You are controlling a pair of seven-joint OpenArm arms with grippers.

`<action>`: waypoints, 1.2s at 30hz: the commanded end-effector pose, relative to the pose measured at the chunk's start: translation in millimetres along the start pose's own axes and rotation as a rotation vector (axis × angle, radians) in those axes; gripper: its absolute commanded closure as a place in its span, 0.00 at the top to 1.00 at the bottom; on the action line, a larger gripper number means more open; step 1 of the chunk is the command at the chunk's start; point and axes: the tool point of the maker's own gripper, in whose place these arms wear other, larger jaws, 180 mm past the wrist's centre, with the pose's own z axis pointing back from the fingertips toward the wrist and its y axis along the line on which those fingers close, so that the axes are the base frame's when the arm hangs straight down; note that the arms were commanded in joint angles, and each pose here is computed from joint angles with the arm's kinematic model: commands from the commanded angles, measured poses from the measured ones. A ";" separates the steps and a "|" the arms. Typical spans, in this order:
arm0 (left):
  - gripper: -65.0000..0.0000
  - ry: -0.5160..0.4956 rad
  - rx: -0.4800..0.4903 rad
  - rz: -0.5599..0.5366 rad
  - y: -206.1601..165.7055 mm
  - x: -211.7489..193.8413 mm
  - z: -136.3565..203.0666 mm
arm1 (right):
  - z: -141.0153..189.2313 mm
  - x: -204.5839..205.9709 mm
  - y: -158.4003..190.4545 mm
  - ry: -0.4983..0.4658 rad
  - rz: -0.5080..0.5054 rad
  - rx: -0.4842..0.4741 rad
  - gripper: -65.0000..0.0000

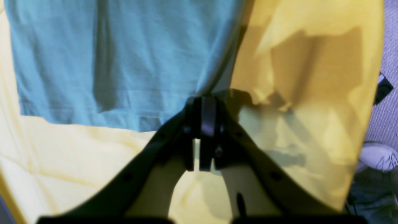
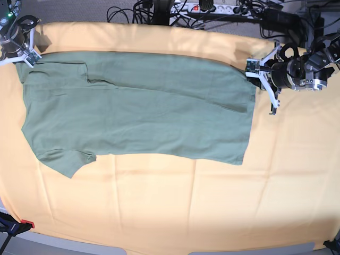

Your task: Fold the T-shirt properly

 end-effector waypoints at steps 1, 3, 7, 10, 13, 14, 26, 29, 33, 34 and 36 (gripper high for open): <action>0.00 0.005 0.030 -0.003 9.8 -2.1 6.9 | 2.5 3.3 -10.5 -0.008 0.021 -0.031 0.00; 0.00 0.012 0.033 -0.014 10.5 -3.3 7.1 | 2.5 2.3 -9.0 -0.002 0.049 -0.020 0.00; 0.00 0.041 0.052 -0.064 14.7 -8.3 8.0 | 2.9 0.8 -10.3 0.008 0.101 0.002 0.00; 0.00 0.041 0.000 -0.069 4.3 -9.1 7.8 | 3.7 -5.9 -9.1 0.046 0.152 0.044 0.00; 0.00 0.039 -0.097 -0.094 -13.0 -9.0 9.1 | 7.2 -12.5 -2.8 0.061 0.198 0.107 0.00; 0.00 0.029 -0.121 -0.085 -17.5 -7.6 10.3 | 8.8 -16.8 0.5 0.072 0.222 0.127 0.00; 0.00 -0.018 -0.264 -0.061 -49.3 6.2 42.2 | 21.6 -53.2 22.6 0.176 0.342 0.201 0.00; 0.00 -0.034 -0.277 -0.034 -53.1 10.3 48.6 | 21.8 -53.4 23.4 0.176 0.345 0.207 0.00; 0.00 -0.050 -0.297 0.001 -58.3 13.8 50.8 | 21.8 -53.1 24.0 0.174 0.341 0.209 0.00; 0.00 -0.050 -0.303 0.003 -60.6 13.7 50.7 | 21.9 -53.2 23.9 0.175 0.341 0.209 0.00; 0.00 -0.054 -0.314 0.009 -64.8 14.3 50.2 | 22.4 -56.5 22.7 0.194 0.343 0.206 0.00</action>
